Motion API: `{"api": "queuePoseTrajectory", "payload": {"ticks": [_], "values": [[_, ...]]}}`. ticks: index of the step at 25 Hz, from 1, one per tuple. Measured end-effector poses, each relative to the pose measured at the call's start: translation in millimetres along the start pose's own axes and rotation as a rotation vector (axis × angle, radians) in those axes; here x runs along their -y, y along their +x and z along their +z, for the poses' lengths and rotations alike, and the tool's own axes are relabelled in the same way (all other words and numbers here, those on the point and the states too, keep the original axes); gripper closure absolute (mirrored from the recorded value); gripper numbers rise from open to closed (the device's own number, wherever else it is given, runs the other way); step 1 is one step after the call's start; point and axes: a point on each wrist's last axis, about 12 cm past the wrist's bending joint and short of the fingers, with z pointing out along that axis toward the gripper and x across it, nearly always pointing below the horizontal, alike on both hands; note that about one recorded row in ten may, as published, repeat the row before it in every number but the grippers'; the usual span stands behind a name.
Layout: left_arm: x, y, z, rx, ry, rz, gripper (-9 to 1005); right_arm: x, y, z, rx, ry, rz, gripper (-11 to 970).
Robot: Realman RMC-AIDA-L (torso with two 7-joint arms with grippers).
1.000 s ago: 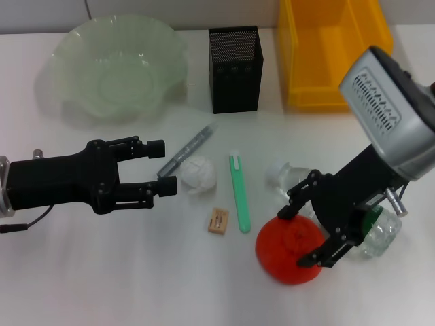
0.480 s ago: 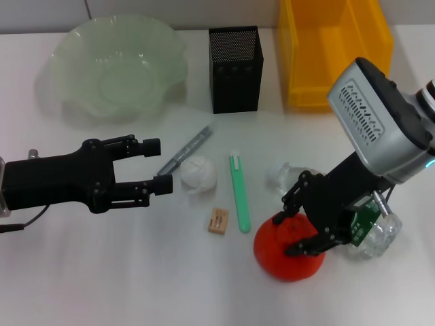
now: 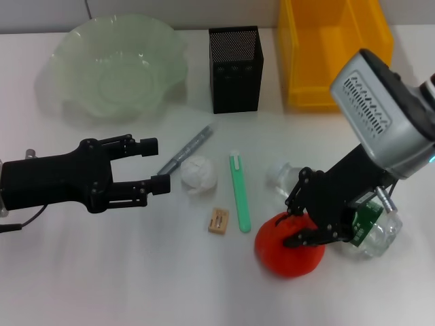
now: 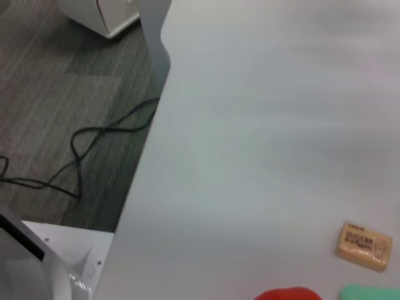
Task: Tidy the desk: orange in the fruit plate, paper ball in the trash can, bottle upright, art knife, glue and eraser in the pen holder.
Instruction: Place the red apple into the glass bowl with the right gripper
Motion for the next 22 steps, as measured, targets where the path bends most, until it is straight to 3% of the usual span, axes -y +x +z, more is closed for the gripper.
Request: {"api": "queuePoseTrajectory", "payload": {"ticks": [2, 3, 4, 5, 7, 8, 9, 10, 13, 17, 21, 22], "values": [[0.1, 0.7, -0.4, -0.001, -0.003, -0.001, 188, -0.6, -0.8, -3.8, 0.010, 0.001, 0.003, 716], [0.3, 1.2, -0.8, -0.001, -0.004, -0.002, 188, -2.3, -2.4, -21.1, 0.052, 0.021, 0.013, 725], [0.3, 1.2, -0.8, -0.001, -0.004, -0.002, 188, -2.3, -2.4, -21.1, 0.052, 0.021, 0.013, 735], [0.8, 2.1, -2.2, 0.003, -0.009, -0.005, 188, -3.7, -3.8, -39.5, 0.103, 0.050, 0.018, 744], [0.9, 2.3, -3.0, 0.006, -0.013, -0.006, 188, -4.6, -4.5, -50.7, 0.136, 0.068, 0.020, 756], [0.9, 2.1, -4.7, 0.014, -0.019, -0.006, 188, -5.0, -5.3, -75.7, 0.215, 0.115, 0.027, 762], [0.9, 2.1, -5.4, 0.016, -0.021, -0.007, 188, -5.0, -5.3, -75.7, 0.215, 0.115, 0.027, 767], [0.9, 2.1, -5.7, 0.017, -0.022, -0.007, 188, -4.3, -6.8, -95.1, 0.290, 0.160, 0.027, 773], [0.9, 2.6, -6.5, 0.020, -0.025, -0.013, 188, 0.6, -10.6, -111.5, 0.390, 0.238, 0.013, 791], [1.0, 2.6, -6.0, 0.022, -0.025, -0.015, 188, 13.9, -17.3, -112.4, 0.492, 0.338, 0.012, 820], [0.9, 3.7, -2.4, 0.024, -0.025, -0.017, 188, 49.2, -34.0, -85.7, 0.655, 0.490, 0.041, 847], [1.0, 3.9, -1.8, 0.023, -0.024, -0.017, 188, 49.2, -34.0, -85.7, 0.655, 0.490, 0.041, 853]]}}
